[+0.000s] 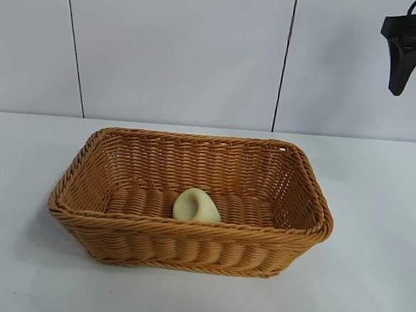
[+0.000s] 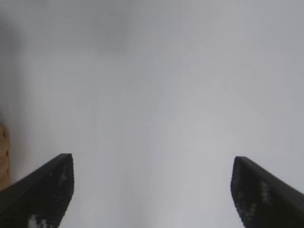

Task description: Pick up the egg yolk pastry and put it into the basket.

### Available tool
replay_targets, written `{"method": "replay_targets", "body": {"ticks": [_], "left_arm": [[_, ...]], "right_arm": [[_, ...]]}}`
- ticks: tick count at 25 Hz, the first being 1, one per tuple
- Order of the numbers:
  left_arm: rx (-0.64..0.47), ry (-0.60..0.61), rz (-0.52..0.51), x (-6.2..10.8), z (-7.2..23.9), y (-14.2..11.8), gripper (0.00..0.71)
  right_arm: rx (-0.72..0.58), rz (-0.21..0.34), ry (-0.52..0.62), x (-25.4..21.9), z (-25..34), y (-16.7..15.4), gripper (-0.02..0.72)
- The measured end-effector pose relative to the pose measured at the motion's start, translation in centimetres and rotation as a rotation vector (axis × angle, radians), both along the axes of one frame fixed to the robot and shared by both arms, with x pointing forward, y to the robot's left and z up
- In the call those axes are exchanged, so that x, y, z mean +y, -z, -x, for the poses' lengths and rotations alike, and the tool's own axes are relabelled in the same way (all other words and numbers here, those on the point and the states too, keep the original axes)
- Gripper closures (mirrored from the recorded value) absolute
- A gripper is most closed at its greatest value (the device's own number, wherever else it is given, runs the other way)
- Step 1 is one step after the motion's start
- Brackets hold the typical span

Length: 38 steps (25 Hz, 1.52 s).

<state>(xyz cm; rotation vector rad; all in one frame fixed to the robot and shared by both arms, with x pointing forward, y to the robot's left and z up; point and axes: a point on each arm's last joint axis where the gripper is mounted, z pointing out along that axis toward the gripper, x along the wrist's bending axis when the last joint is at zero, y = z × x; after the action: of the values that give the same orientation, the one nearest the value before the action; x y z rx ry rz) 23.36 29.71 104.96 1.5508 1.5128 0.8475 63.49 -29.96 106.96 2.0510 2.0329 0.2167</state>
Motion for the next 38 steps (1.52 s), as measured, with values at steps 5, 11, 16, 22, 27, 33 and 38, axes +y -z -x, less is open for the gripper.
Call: {"method": "replay_targets", "body": {"ticks": [5,11,16,22,27,33,38], "left_arm": [[0.0,0.0,0.0,0.0,0.0,0.0,0.015],[0.0,0.0,0.0,0.0,0.0,0.0,0.015],[0.0,0.0,0.0,0.0,0.0,0.0,0.015],[0.0,0.0,0.0,0.0,0.0,0.0,0.015],[0.0,0.0,0.0,0.0,0.0,0.0,0.015],[0.0,0.0,0.0,0.0,0.0,0.0,0.015],[0.0,0.0,0.0,0.0,0.0,0.0,0.015]], "right_arm": [[0.023,0.003,-0.006,-0.1,3.8,-0.8,0.082],[0.083,0.003,-0.007,-0.2,10.8,-0.3,0.082],[0.065,-0.016,-0.009,-0.1,18.8,1.4,0.082],[-0.058,-0.022,-0.033,-0.1,26.0,4.1,0.082],[-0.246,-0.021,-0.038,-0.2,30.7,3.9,0.082],[-0.545,-0.023,-0.041,-0.2,35.0,1.9,0.082],[-0.718,-0.022,-0.043,-0.2,37.7,1.5,0.082]]}}
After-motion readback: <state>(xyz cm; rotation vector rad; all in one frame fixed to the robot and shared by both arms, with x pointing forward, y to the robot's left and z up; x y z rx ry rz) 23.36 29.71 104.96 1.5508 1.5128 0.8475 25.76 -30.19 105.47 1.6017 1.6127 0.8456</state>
